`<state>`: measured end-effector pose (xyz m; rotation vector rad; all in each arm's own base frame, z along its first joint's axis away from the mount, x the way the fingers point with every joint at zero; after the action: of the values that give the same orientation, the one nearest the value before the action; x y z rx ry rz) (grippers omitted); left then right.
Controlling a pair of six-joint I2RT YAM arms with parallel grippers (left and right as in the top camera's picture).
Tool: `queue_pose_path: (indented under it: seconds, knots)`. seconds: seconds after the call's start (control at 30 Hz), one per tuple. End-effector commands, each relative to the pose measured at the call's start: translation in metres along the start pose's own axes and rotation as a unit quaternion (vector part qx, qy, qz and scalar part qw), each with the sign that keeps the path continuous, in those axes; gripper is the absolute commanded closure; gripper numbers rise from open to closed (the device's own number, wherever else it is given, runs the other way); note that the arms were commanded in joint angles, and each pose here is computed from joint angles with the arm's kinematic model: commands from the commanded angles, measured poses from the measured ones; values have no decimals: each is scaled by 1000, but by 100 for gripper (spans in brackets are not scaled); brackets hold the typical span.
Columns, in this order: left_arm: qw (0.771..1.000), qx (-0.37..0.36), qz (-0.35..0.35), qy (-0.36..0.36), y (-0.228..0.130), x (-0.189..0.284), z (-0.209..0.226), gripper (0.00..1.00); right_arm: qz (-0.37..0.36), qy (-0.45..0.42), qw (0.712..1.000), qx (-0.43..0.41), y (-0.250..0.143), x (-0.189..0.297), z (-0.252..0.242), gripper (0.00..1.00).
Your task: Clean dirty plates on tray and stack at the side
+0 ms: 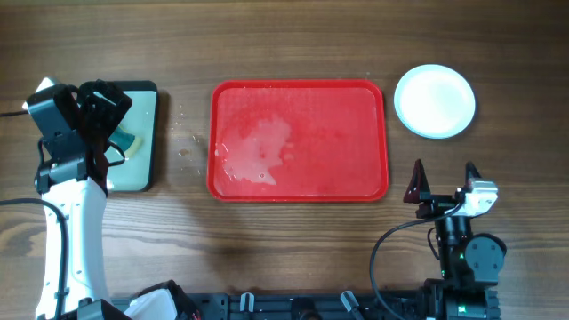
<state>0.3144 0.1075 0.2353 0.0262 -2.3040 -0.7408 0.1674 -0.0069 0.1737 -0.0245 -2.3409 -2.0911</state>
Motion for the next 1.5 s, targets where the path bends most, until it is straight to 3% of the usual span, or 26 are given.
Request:
queue_pose_path:
  seconds: [0.0, 0.13, 0.5, 1.47]
  knots:
    - [1000, -3, 3, -4, 0, 0, 0, 0, -8, 5, 998, 63, 2, 1, 3, 0]
    - [1000, -3, 3, -4, 0, 0, 0, 0, -15, 32, 991, 128, 3, 1, 12, 0]
    - [1000, -3, 3, -4, 0, 0, 0, 0, -7, 2, 999, 49, 2, 1, 2, 0]
    - [1000, -3, -18, 17, 4, 0, 4, 0, -7, -1, 998, 61, 1, 1, 1, 0]
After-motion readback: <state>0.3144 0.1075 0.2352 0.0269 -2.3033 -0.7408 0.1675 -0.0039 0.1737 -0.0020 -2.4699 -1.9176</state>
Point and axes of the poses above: each gripper's point midway between its finger pads, its own x axis back along the fingers, its own z axis along the line the jaws close on, y = z × x, the point moved 8 cm from there along x, back along the fingers, and after that the axes turned 12 degrees about x, right-handed, at the moved point
